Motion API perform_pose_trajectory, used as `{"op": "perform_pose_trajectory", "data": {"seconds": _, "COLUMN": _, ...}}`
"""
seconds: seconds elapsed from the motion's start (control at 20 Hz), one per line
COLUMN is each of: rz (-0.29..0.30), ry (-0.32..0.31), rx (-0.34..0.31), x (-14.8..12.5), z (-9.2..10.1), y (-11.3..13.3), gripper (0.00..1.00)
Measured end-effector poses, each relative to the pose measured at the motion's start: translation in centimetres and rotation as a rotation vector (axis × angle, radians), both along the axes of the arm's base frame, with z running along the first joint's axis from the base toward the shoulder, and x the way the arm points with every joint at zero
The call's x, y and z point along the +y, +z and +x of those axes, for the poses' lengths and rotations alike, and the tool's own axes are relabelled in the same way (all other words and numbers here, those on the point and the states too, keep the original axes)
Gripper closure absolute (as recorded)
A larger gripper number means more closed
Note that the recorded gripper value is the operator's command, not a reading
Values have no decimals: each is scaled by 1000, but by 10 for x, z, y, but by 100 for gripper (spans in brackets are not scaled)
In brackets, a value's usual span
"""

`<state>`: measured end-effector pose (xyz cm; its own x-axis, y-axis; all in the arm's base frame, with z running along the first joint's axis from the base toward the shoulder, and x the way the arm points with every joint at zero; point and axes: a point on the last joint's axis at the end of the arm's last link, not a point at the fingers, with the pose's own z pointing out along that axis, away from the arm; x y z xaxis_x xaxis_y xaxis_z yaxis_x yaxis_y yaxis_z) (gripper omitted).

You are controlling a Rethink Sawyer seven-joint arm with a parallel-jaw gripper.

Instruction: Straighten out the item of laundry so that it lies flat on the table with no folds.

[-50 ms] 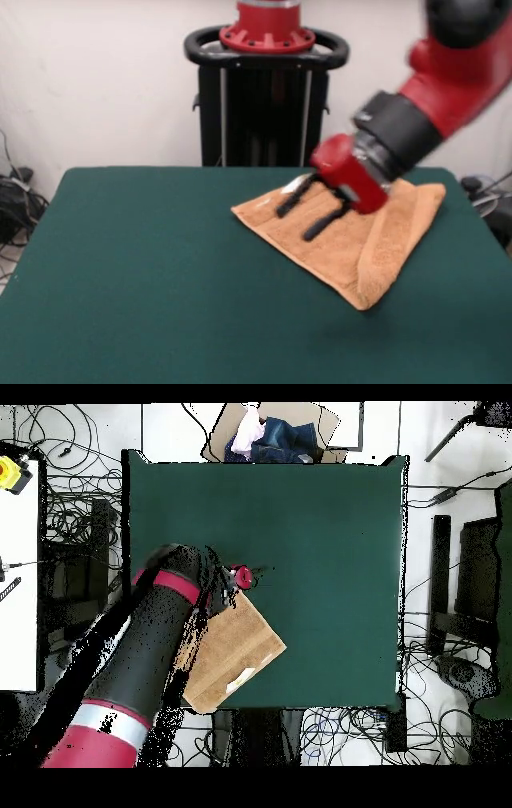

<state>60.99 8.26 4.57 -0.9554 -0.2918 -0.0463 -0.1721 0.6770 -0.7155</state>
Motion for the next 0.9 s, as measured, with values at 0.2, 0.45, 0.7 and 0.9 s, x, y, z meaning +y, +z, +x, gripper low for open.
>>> {"op": "perform_pose_trajectory", "data": {"seconds": 0.2, "rz": 193, "ry": -129, "rx": 8, "x": -83, "z": -24, "y": -11, "gripper": 0}}
{"op": "perform_pose_trajectory", "data": {"seconds": 0.45, "rz": 400, "ry": -270, "rx": 22, "x": -167, "z": -66, "y": -46, "gripper": 0}}
{"op": "perform_pose_trajectory", "data": {"seconds": 0.7, "rz": 510, "ry": -234, "rx": 35, "x": -178, "z": -109, "y": -81, "gripper": 0}}
{"op": "perform_pose_trajectory", "data": {"seconds": 0.9, "rz": 545, "ry": -111, "rx": 59, "x": -136, "z": -122, "y": -95, "gripper": 0}}
